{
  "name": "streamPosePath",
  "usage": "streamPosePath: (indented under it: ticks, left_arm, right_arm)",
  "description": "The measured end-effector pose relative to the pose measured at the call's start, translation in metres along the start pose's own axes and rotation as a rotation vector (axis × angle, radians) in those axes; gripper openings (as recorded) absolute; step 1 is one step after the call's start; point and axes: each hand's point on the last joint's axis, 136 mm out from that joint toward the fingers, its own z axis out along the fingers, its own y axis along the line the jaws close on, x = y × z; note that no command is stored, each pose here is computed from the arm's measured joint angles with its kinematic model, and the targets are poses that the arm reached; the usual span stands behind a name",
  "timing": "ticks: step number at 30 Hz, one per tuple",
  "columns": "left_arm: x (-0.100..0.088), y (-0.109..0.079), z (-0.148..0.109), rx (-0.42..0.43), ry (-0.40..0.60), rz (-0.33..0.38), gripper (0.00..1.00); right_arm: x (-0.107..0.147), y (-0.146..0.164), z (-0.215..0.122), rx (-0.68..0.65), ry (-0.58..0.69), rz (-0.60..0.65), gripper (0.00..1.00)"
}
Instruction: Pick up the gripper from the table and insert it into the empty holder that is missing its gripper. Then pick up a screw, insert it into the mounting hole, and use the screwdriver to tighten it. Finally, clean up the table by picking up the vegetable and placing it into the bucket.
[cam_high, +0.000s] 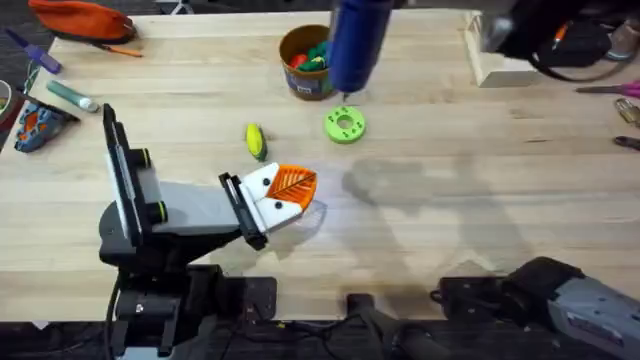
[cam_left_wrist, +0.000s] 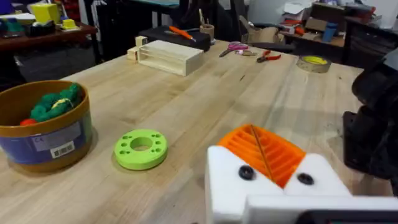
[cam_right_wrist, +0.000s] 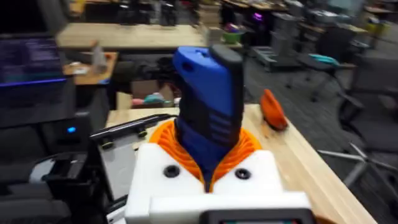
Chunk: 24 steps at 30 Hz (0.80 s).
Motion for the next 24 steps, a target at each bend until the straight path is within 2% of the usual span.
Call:
streamPosePath:
  ticks: [11, 24]
  left_arm:
    - [0.0, 0.0, 0.0, 0.0, 0.0, 0.0, 0.016]
    - [0.0, 0.0, 0.0, 0.0, 0.0, 0.0, 0.016]
  right_arm:
    - [0.019, 0.016, 0.025, -0.281, -0.024, 0.002, 0.022]
    - [0.022, 0.055, 0.031, -0.466, -0.033, -0.016, 0.021]
